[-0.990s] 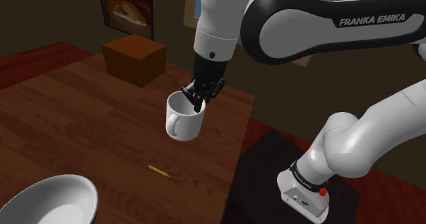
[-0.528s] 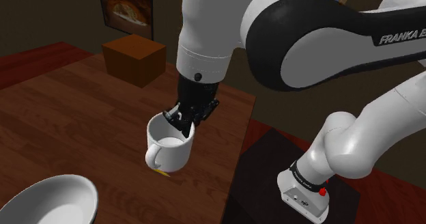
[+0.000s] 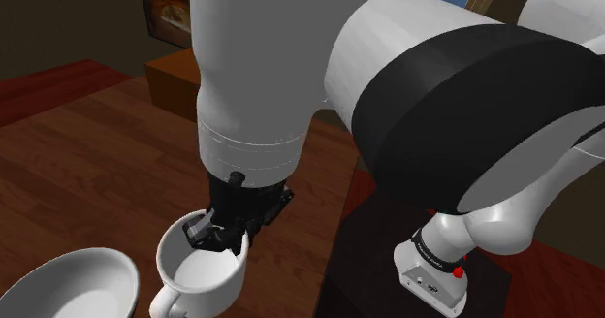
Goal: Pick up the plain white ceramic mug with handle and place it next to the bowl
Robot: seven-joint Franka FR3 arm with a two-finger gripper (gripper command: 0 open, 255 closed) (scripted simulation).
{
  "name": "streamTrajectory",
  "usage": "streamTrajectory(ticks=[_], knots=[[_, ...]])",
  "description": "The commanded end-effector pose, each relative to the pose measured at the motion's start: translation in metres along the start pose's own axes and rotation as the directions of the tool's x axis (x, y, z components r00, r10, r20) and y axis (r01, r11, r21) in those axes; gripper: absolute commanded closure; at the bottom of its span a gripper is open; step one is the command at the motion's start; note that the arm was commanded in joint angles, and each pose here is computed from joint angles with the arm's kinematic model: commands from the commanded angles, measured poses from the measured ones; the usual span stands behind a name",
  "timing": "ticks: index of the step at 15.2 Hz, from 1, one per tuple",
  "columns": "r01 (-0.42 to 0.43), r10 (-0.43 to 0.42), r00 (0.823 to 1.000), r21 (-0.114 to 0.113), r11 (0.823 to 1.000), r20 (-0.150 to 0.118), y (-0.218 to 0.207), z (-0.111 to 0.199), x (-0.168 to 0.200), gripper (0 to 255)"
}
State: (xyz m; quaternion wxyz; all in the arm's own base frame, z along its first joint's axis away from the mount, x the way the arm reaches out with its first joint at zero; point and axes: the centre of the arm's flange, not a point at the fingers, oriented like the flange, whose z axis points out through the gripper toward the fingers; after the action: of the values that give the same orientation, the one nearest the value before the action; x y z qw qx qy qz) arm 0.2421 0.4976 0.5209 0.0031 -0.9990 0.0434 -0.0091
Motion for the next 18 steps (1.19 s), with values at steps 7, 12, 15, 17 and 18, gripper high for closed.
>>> streamTrajectory(ticks=[7,12,15,17,18], knots=[[-0.004,0.004,1.000,0.001,1.000,0.000,-0.015,0.031,-0.011,255],[-0.004,0.004,1.000,0.001,1.000,0.000,-0.015,0.057,-0.011,255],[-0.004,0.004,1.000,0.001,1.000,0.000,-0.015,0.073,-0.011,255],[-0.004,0.004,1.000,0.001,1.000,0.000,-0.015,0.083,-0.012,255],[-0.004,0.004,1.000,0.001,1.000,0.000,-0.014,0.089,-0.012,255]])
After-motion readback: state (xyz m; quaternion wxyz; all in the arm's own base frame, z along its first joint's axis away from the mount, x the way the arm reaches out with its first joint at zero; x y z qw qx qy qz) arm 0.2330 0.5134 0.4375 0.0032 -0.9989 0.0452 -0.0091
